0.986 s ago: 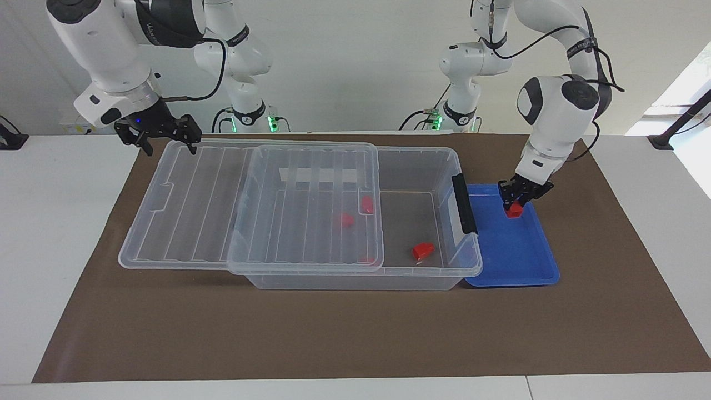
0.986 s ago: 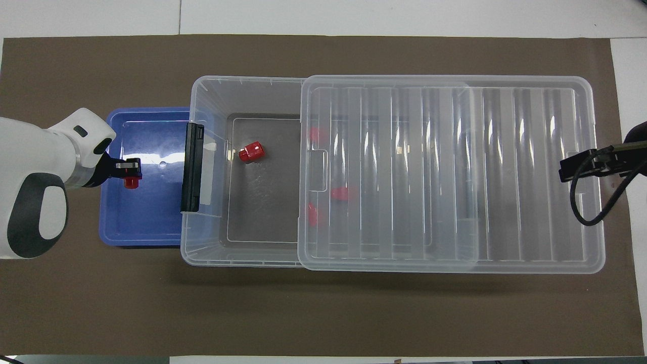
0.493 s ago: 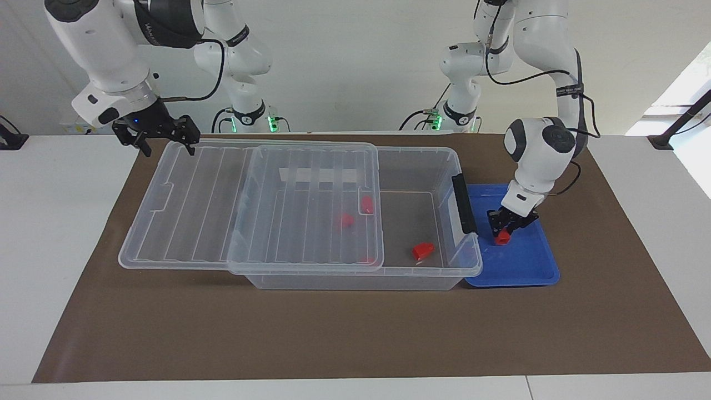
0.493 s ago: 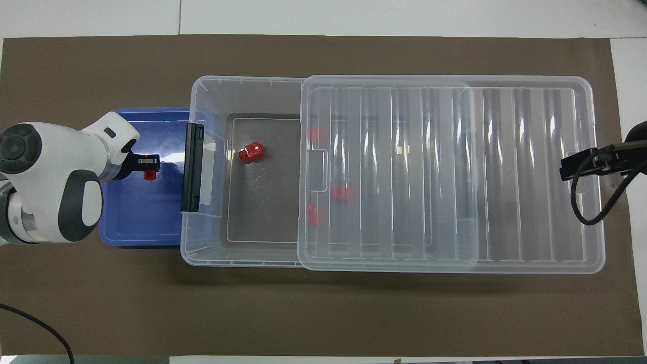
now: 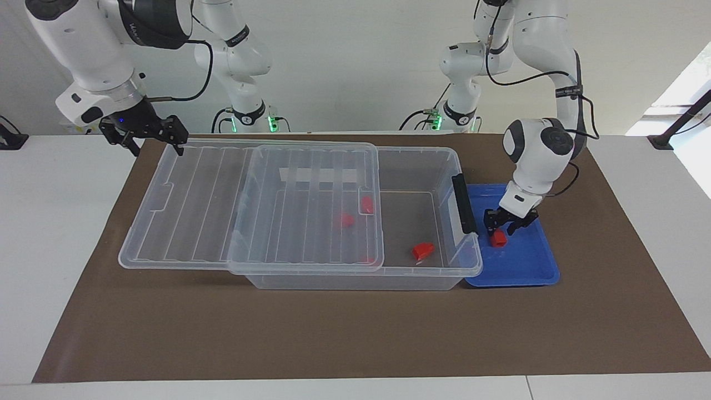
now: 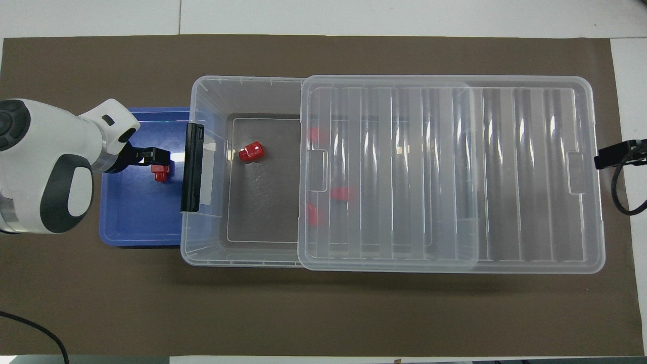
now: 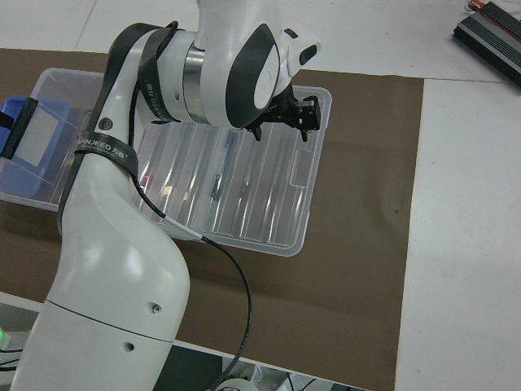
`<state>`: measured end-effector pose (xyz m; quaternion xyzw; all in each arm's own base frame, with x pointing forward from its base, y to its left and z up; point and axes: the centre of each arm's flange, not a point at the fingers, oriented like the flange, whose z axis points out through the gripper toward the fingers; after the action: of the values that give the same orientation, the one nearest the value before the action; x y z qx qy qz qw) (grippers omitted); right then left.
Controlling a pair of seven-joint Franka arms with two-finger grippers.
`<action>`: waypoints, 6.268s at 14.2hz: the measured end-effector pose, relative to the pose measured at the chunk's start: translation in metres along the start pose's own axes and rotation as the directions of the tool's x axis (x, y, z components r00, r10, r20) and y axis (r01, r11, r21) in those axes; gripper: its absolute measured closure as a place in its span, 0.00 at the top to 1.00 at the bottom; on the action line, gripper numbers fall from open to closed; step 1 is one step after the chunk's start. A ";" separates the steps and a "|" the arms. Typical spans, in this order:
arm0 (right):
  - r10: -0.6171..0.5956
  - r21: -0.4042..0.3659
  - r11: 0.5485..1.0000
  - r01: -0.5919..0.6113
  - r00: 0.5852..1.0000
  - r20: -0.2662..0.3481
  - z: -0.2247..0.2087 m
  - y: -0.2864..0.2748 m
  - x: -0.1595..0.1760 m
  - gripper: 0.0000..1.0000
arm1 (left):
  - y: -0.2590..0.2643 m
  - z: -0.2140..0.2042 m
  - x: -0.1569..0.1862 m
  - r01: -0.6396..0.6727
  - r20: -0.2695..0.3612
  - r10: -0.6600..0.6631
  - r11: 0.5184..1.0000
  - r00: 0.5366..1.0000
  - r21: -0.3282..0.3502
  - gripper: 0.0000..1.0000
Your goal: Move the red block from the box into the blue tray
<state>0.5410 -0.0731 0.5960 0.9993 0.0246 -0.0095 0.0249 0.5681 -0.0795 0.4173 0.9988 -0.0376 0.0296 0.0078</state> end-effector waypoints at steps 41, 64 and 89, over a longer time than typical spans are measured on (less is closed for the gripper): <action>0.005 0.000 1.000 -0.005 0.999 -0.032 0.126 -0.025 0.013 0.01 | -0.012 -0.198 -0.001 0.026 0.054 -0.025 0.999 0.998 -0.019 1.00; 0.087 0.064 0.994 -0.084 0.995 -0.043 0.117 -0.141 0.018 0.01 | -0.012 -0.198 -0.001 0.026 0.054 -0.025 0.999 0.998 -0.019 1.00; 0.179 -0.003 0.984 -0.180 0.976 0.125 -0.018 -0.074 0.014 1.00 | -0.012 -0.198 -0.001 0.026 0.054 -0.025 0.999 0.998 -0.019 1.00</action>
<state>0.5514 0.0022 0.6104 0.9950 -0.0673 -0.0698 0.0228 0.5560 -0.0638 0.6151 0.9995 -0.0255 0.0023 0.0169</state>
